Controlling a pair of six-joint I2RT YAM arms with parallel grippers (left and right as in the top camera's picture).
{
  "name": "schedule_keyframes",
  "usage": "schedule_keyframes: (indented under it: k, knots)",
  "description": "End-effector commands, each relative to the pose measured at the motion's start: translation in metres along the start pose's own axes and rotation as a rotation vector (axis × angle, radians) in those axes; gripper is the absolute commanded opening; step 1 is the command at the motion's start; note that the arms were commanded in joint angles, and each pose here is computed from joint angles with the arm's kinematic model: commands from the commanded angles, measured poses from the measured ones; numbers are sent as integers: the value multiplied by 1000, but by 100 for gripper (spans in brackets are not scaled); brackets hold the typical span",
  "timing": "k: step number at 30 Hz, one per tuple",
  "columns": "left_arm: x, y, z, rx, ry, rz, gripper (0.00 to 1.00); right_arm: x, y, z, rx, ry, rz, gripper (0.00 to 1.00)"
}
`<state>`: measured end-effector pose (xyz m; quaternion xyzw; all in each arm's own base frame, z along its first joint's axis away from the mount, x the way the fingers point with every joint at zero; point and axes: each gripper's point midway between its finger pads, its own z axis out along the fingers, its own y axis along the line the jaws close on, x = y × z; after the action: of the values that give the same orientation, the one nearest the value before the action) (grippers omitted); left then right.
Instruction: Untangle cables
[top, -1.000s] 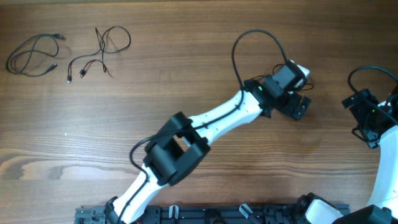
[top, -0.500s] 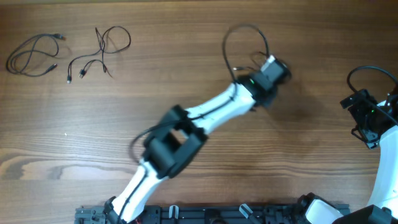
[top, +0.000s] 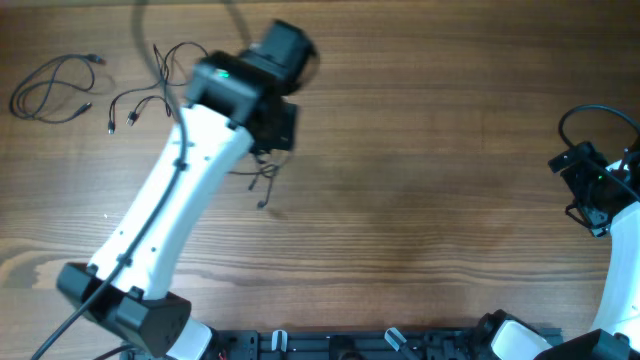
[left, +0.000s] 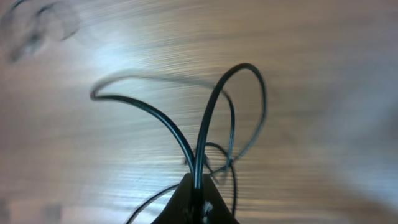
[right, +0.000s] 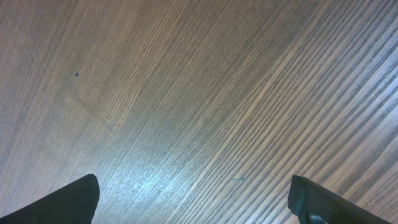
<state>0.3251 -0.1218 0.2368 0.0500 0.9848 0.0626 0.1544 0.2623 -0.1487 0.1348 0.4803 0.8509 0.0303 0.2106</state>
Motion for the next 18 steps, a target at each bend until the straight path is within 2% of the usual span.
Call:
schedule_keyframes:
  k: [1,5,7,14,18]
  knots:
    - [-2,90,-4,-133,-23,-421,4,0,5,-3,-32,0,-10,100]
    - [10,176,15,-212,6,-772,4,0,5,-3,-32,0,-10,100]
    - [26,204,26,-208,57,-890,4,0,5,-3,-32,-1,-11,100]
    - [87,274,61,-268,170,-1157,4,-1,6,-3,-33,-4,-10,100]
    - [104,298,91,-292,145,-1245,4,-1,6,-3,-33,-3,-10,100]
